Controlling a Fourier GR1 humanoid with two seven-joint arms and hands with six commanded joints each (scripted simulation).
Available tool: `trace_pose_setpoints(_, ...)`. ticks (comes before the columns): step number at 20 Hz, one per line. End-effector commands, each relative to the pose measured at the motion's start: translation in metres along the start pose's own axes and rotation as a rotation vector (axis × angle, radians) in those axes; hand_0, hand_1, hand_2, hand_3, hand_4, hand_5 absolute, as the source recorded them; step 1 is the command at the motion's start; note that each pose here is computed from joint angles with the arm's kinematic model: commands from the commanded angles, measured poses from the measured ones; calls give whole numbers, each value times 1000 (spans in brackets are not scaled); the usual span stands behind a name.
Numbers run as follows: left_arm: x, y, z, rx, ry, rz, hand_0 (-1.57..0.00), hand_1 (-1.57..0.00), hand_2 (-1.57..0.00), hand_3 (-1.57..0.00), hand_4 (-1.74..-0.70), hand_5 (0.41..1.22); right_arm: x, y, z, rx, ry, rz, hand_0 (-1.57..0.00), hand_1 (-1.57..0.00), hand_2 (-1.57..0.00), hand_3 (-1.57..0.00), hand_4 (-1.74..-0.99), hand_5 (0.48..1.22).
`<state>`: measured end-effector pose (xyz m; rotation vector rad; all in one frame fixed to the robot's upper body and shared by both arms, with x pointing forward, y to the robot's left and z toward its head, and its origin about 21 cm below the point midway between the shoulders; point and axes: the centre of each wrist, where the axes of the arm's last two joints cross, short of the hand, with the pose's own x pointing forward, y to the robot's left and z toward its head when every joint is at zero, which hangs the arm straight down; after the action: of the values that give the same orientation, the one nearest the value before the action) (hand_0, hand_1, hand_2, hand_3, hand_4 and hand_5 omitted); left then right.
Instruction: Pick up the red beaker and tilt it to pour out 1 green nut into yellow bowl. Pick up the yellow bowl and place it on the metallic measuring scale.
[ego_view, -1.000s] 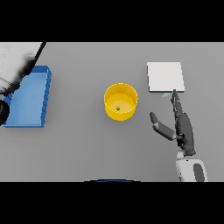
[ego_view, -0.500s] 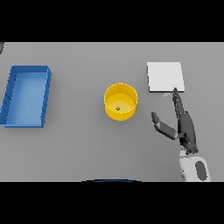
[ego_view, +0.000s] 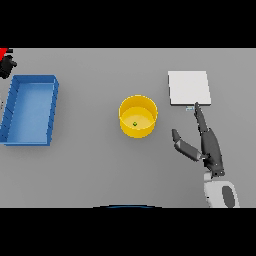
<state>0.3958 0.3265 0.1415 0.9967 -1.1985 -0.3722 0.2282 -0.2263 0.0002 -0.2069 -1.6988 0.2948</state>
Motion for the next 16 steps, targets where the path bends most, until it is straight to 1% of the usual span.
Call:
trace_pose_setpoints(1,-8,-2,6,0,18,10,-1571,-1571,-1571,-1449,-1741,1221,2,0,1,4,-13,1,1,1,1,1,-1217,664)
trace_pose_setpoints(2,-14,-8,15,-16,41,17,-1571,-1571,-1571,-1450,-1741,1221,1,-2,1,-1,-9,0,1,1,1,1,-1218,664)
trace_pose_setpoints(4,-27,-18,23,-23,70,33,-1571,-1571,-1571,-1493,-1741,1221,1,0,2,4,-1,4,1,1,1,1,-1216,664)
trace_pose_setpoints(5,-29,-17,25,-20,75,43,-1571,-1571,-1571,-1509,-1741,1221,4,0,-1,4,-8,2,1,1,1,1,-1217,666)
trace_pose_setpoints(6,-29,-21,28,-28,83,45,-1571,-1571,-1571,-1521,-1741,1199,1,-1,-1,0,-4,9,1,1,1,1,-1216,667)
trace_pose_setpoints(8,-32,-30,34,-33,112,42,-1571,-1571,-1571,-1539,-1741,1117,1,0,-1,2,-2,16,1,1,1,1,-1207,665)
trace_pose_setpoints(10,-40,-30,32,-36,132,13,-1571,-1571,-1571,-1551,-1741,967,-1,-1,2,0,-17,5,1,1,1,1,-1205,664)
trace_pose_setpoints(11,-40,-27,34,-47,117,-9,-1571,-1571,-1571,-1555,-1667,908,-1,0,3,1,-22,5,1,1,1,1,-1202,667)
trace_pose_setpoints(12,-40,-28,35,-56,117,-22,-1571,-1571,-1571,-1503,-1530,865,-2,0,3,1,-17,6,1,1,1,1,-1197,664)
trace_pose_setpoints(13,-41,-27,35,-71,112,-33,-1564,-1449,-1432,-1362,-1374,830,-2,0,3,1,-15,3,1,1,1,1,-1192,663)
trace_pose_setpoints(14,-40,-27,42,-150,101,-39,-1457,-1180,-1187,-1129,-1229,803,-1,0,3,2,-20,-5,1,1,1,1,-1188,663)
trace_pose_setpoints(15,-40,-24,42,-188,114,-47,-1166,-944,-959,-903,-1120,778,0,-1,3,-1,-28,-1,1,1,1,1,-1187,664)
trace_pose_setpoints(16,-41,-22,43,-247,116,-70,-932,-755,-767,-722,-1034,758,-1,-4,5,-5,-23,9,1,1,1,1,-1185,665)
